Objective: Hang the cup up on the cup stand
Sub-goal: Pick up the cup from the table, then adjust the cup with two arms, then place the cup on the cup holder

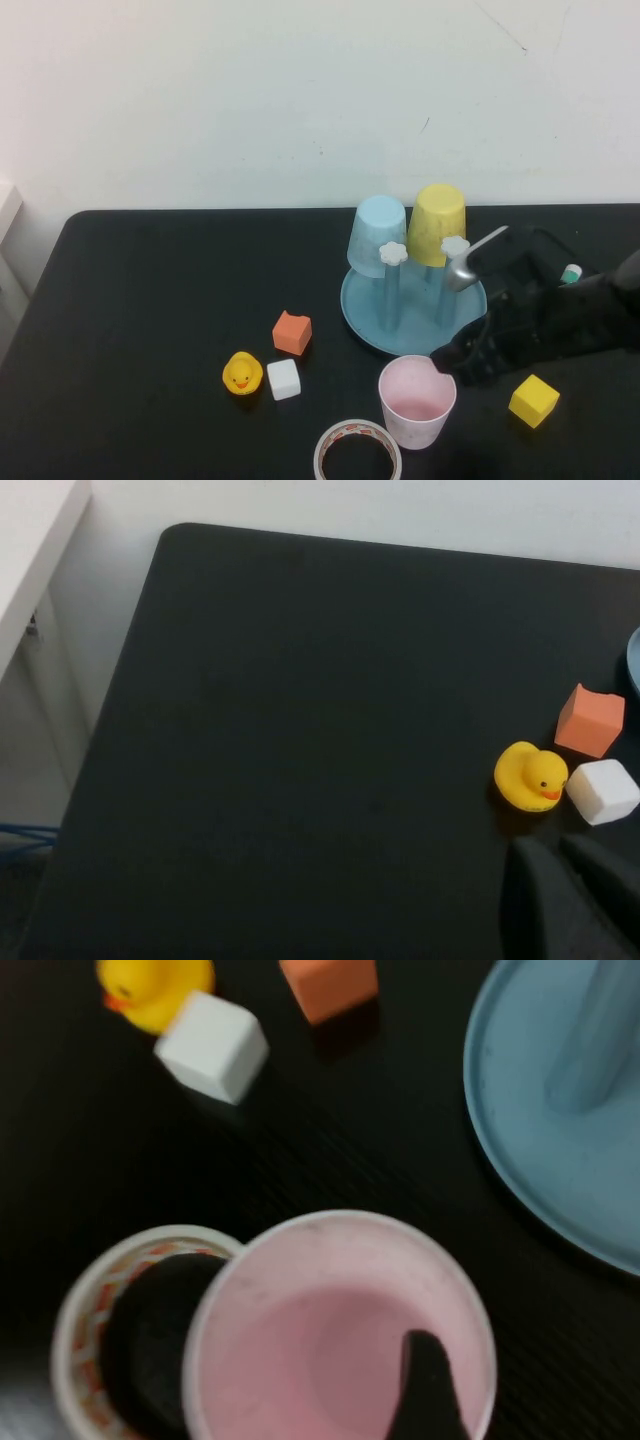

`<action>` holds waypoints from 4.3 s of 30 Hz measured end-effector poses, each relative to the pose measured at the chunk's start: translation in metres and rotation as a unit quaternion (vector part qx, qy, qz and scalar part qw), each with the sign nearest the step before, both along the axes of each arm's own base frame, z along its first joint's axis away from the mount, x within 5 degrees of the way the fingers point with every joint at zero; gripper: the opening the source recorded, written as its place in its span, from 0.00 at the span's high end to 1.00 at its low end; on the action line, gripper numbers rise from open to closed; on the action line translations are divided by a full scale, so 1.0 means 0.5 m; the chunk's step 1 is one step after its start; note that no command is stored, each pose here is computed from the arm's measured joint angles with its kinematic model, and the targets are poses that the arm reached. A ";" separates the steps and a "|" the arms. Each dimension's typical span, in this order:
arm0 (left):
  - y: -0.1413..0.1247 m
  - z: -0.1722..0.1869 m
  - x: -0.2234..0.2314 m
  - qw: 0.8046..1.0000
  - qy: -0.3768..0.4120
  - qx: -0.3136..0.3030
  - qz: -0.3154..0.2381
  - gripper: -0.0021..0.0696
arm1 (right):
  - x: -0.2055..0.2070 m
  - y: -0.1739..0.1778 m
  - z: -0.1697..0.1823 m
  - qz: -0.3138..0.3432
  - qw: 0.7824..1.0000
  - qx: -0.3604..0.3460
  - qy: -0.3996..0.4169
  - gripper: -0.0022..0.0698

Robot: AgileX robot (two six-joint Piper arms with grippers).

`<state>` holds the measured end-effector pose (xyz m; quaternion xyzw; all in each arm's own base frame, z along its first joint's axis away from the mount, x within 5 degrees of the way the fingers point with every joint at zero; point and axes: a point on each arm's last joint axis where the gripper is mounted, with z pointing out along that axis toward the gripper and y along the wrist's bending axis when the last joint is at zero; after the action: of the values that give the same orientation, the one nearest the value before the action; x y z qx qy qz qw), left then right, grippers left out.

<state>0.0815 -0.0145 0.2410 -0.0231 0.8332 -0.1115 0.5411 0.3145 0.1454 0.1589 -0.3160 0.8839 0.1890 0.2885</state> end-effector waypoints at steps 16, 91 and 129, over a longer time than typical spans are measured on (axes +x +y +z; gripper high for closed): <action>-0.018 0.029 0.007 0.974 -0.041 -0.224 0.022 0.97 | 0.026 0.014 -0.094 0.013 0.998 -0.014 0.059 0.76; -0.058 0.194 0.019 0.732 0.024 -0.680 -0.024 0.21 | -0.200 0.374 0.429 0.441 0.681 0.175 -0.557 0.91; -0.021 0.302 0.034 0.881 -0.200 -0.429 -0.008 0.19 | -0.200 0.349 0.468 0.317 0.812 0.194 -0.451 0.32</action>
<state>0.0983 -0.0250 0.3921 -0.2239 0.5778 -0.4647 0.6325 0.2146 0.3201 0.3929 -0.5654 0.4506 0.2742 0.6341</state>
